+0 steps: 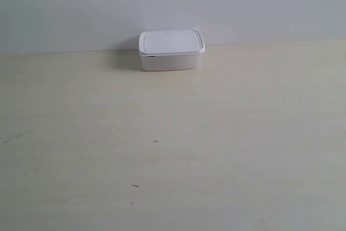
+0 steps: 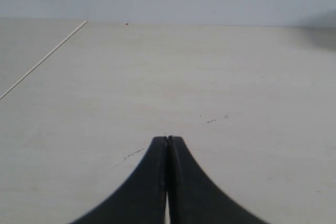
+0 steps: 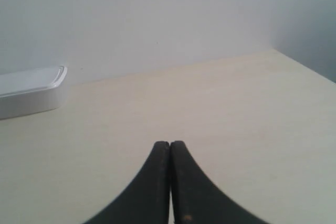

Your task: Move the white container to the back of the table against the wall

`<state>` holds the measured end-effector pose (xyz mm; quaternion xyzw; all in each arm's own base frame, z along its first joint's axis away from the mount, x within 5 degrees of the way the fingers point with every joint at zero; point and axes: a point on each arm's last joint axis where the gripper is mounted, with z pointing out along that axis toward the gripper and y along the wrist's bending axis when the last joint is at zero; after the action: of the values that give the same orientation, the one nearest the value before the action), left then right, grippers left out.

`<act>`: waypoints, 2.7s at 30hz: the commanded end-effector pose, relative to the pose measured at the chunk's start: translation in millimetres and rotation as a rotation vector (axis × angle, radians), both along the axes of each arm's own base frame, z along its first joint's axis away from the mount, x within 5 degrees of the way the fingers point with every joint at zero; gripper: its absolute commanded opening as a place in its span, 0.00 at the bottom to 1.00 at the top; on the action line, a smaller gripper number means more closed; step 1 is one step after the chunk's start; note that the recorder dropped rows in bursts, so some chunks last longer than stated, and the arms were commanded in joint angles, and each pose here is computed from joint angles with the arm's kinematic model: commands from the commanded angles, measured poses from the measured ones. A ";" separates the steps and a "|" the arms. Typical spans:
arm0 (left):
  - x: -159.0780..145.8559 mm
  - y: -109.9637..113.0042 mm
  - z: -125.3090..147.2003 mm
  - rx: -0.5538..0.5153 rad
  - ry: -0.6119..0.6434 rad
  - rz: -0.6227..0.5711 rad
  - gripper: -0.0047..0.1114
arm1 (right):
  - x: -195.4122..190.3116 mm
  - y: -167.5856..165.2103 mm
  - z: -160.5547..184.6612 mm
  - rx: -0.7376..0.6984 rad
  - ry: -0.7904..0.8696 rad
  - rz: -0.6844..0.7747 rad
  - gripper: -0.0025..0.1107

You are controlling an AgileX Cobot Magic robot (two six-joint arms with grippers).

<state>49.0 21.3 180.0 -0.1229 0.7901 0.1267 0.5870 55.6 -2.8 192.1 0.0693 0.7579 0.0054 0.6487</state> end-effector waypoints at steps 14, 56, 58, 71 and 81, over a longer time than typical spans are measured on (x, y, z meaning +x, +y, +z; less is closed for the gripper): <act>-0.3 -0.4 0.2 -0.005 -0.006 0.000 0.04 | -1.7 1.6 -8.7 -0.010 0.085 0.018 0.02; -0.3 -0.4 0.2 -0.005 -0.006 0.000 0.04 | -1.6 4.4 -8.0 -0.040 0.078 0.081 0.02; -0.3 -0.4 0.2 -0.005 -0.006 0.000 0.04 | -1.6 4.4 -8.0 -0.040 0.078 0.081 0.02; -0.3 -0.4 0.2 -0.005 -0.006 0.000 0.04 | -1.6 4.4 -8.0 -0.040 0.078 0.081 0.02; -0.3 -0.4 0.2 -0.005 -0.006 0.000 0.04 | -1.6 4.4 -8.0 -0.040 0.078 0.081 0.02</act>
<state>49.0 21.3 179.8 -0.1227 0.7909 0.1266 0.5860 54.0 2.2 184.1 0.0266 0.7888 0.0205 0.6137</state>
